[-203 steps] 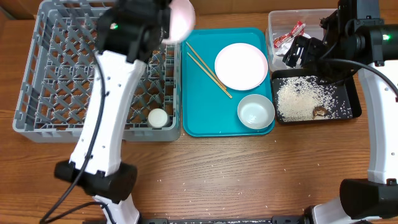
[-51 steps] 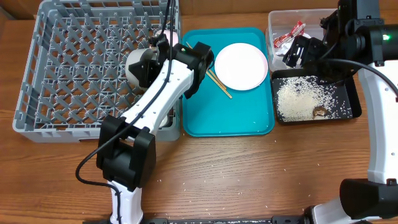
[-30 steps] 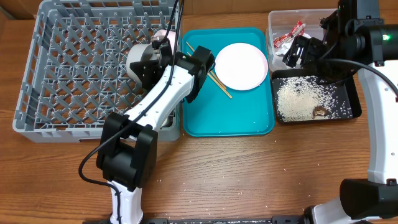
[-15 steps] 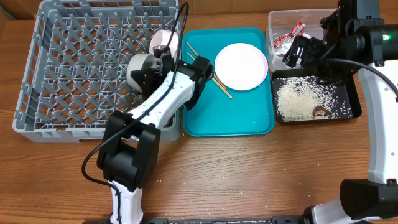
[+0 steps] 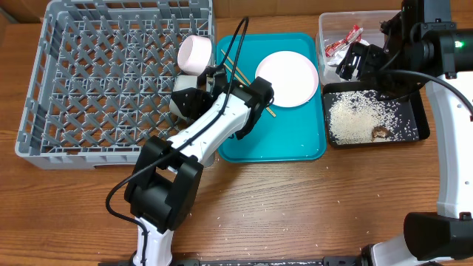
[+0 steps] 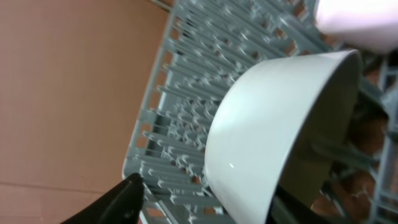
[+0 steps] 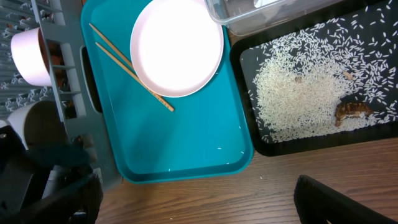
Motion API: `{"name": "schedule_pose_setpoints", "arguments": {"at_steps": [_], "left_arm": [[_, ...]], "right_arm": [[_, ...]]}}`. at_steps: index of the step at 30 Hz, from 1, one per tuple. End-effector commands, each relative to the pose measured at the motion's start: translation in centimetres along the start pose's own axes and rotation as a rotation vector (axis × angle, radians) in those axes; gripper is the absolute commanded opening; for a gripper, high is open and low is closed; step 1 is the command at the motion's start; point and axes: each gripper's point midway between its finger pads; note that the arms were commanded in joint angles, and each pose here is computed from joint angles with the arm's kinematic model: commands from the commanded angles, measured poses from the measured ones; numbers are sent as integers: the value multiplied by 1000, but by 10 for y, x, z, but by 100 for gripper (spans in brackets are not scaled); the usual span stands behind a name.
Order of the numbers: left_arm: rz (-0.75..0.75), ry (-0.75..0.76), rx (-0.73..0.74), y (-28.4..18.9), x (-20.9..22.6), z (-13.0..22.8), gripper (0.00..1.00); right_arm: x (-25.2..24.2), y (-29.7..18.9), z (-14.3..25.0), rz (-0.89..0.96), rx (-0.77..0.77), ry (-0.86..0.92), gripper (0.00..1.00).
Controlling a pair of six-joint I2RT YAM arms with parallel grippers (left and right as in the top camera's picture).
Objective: Sort waste into correct bins and load items into the dishwasher
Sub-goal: 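Grasp the edge of the pink plate with the left gripper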
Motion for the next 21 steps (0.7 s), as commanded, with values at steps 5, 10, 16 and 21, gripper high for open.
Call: {"name": "schedule_pose_setpoints", "arguments": {"at_steps": [5,10,16,21], "left_arm": [[243,95,101,-5,-34,10,75],[437,99,116,-25,-49,-4,77],[765,-3,60,-71,-54,-51,75],[1176,-125,3,-132,-71,-91,60]], "right_arm": [[1,-2,1,2,-9,-9,100],[1,-2,1,1,-9,-10,100],[1,-2,1,2,-9,-9,100],[1,-2,1,1,-9,-9,100]]}}
Point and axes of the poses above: each gripper's point midway between its finger pads, its own y axis out along the fingers, its own x axis along the line the jaws close on, z = x × y, and after that the axes turned 9 degrees about y, right-handed
